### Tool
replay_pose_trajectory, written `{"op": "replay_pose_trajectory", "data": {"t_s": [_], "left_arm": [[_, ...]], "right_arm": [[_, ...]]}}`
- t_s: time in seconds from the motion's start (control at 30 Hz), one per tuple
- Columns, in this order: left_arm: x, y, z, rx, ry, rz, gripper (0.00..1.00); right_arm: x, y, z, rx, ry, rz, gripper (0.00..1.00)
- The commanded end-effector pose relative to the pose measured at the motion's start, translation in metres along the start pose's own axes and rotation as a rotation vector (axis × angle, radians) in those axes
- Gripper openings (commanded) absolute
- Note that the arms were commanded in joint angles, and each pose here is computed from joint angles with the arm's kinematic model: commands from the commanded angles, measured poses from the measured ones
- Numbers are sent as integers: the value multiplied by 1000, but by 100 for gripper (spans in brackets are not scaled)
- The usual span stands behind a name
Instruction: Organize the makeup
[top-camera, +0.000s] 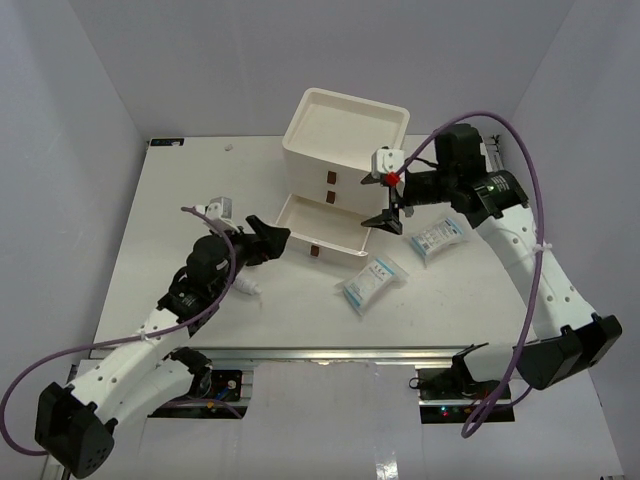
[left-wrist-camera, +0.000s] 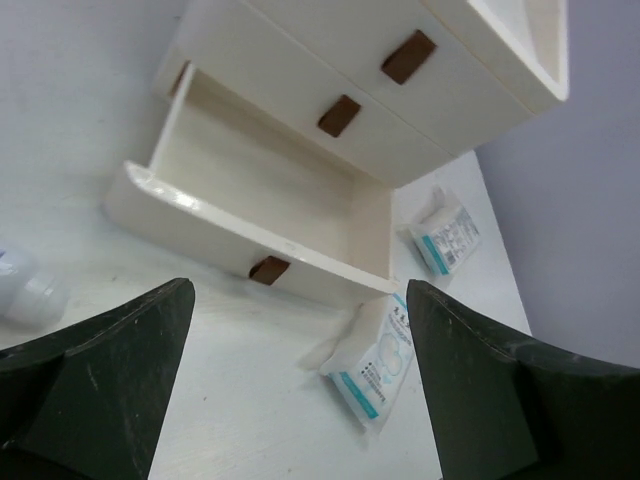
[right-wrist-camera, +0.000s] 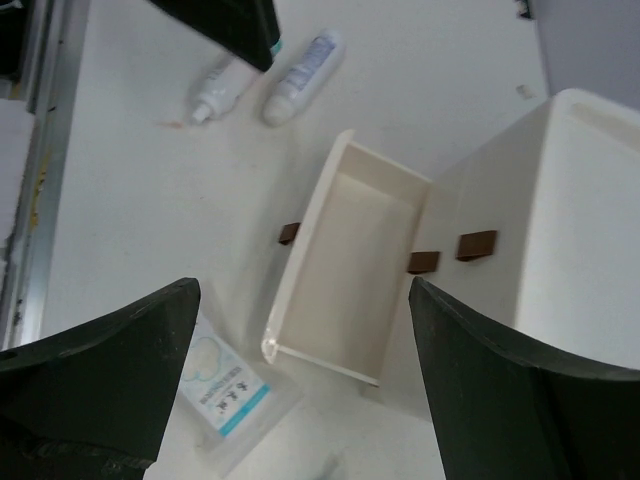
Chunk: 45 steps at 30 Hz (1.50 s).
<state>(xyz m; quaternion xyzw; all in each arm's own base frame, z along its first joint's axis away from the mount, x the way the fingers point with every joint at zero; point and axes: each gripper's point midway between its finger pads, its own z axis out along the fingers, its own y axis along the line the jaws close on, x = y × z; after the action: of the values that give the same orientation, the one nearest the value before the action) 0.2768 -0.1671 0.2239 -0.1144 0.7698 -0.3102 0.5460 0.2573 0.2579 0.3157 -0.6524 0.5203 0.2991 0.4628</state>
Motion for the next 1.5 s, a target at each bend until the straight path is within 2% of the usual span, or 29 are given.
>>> {"op": "replay_pose_trajectory", "data": {"t_s": [0.0,0.17,0.33,0.4,0.43,0.77,1.1,1.33,1.47], "left_arm": [[-2,45,-23,-276,20,-69,98],[9,63,-43,-403,58,-201,96],[26,86,-77,-522,79,-334,89],[24,90,-90,-552,65,-378,89],[27,95,-98,-576,72,-383,87],[1,88,-149,-496,-34,-514,92],[3,90,-161,-500,-25,-535,94],[12,94,-166,-499,-9,-562,95],[21,96,-164,-506,9,-590,95]], "right_arm": [[31,21,44,-71,95,128,93],[53,24,115,-69,217,327,97],[21,-6,177,8,213,398,100],[29,-6,215,24,253,446,100],[17,-20,222,67,230,441,100],[35,-38,328,149,177,481,100],[75,-43,375,239,180,467,100],[105,-24,391,214,240,444,91],[119,-21,395,223,269,435,81]]}}
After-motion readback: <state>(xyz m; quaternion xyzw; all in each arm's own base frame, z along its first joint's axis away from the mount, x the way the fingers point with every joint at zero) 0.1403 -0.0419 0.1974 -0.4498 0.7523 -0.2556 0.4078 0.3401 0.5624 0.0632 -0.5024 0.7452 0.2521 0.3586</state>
